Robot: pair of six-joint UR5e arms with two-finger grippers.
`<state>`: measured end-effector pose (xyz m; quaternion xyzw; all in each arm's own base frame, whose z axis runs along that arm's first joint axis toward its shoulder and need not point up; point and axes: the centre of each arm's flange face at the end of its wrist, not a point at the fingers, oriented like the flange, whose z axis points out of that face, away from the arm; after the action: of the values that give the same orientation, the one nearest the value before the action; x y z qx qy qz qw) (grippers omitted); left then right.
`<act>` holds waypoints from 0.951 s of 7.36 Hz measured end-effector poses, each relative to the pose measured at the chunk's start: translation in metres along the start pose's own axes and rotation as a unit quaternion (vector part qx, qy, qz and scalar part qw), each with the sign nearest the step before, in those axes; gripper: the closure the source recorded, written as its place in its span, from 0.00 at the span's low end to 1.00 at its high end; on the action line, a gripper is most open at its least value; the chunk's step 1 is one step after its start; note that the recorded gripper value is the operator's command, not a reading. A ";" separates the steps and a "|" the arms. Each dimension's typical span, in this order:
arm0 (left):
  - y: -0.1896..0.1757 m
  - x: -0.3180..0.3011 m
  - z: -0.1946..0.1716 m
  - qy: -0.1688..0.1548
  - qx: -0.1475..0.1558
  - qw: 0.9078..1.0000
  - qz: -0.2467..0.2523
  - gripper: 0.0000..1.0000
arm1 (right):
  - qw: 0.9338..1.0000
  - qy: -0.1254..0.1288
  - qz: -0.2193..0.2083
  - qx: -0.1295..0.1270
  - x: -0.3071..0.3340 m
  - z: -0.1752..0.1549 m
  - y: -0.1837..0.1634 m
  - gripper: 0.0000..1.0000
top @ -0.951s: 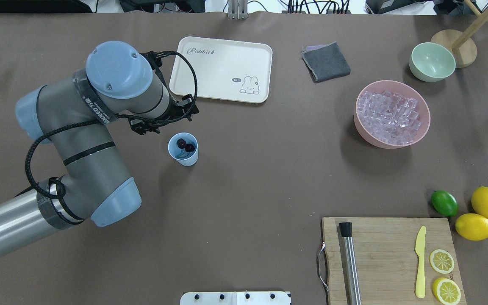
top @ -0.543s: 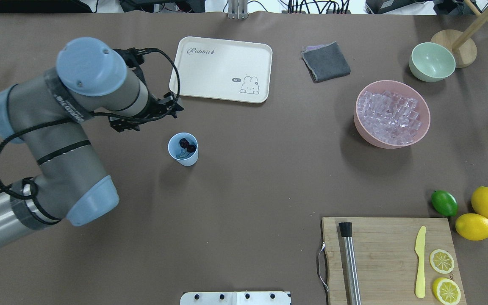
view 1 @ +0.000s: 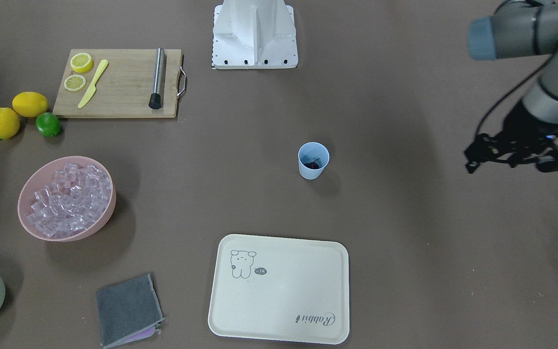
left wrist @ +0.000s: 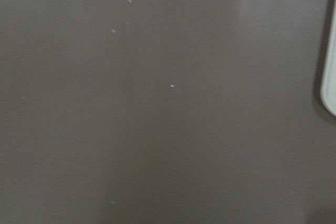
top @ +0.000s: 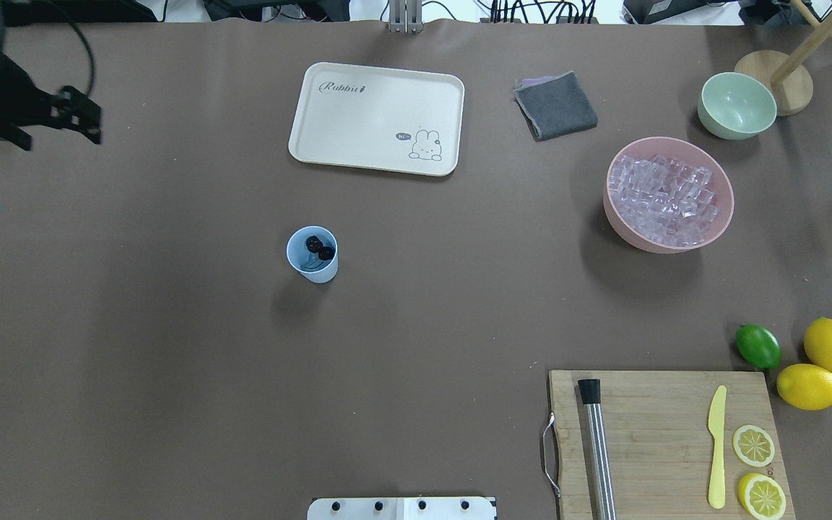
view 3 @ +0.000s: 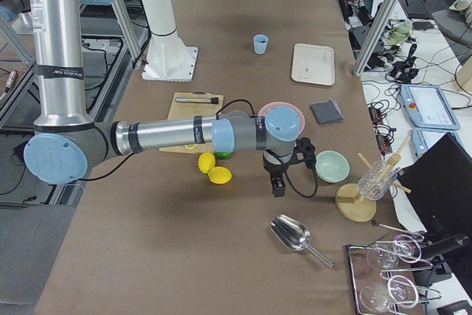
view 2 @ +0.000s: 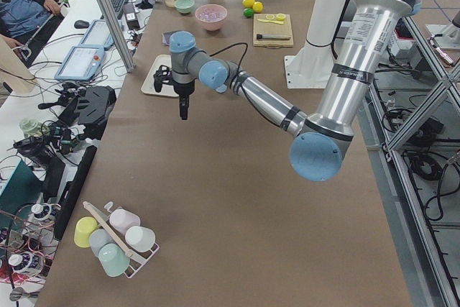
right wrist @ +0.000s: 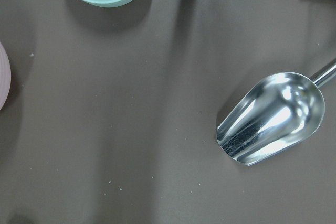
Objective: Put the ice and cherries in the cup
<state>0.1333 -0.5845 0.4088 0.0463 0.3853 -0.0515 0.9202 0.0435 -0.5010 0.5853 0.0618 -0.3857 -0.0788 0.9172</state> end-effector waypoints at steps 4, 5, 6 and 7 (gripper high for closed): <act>-0.008 -0.290 -0.015 0.000 -0.019 0.996 0.083 0.02 | 1.000 -0.001 -0.002 0.003 -0.002 -0.002 -0.002 0.01; 0.012 -0.320 -0.014 0.000 -0.020 0.996 0.088 0.02 | 1.000 0.000 -0.004 0.004 -0.004 -0.004 -0.003 0.01; 0.025 -0.331 -0.016 0.000 -0.017 0.997 0.081 0.02 | 1.000 0.002 -0.005 0.005 -0.005 -0.006 -0.003 0.01; 0.035 -0.331 -0.020 -0.002 -0.008 0.998 0.063 0.02 | 1.000 0.002 -0.003 0.005 -0.005 -0.005 -0.002 0.01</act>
<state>-0.1073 -0.5278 0.6326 0.0627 0.3806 0.0095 0.9226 0.0437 -0.5019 0.5775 0.0678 -0.3844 -0.0798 0.9172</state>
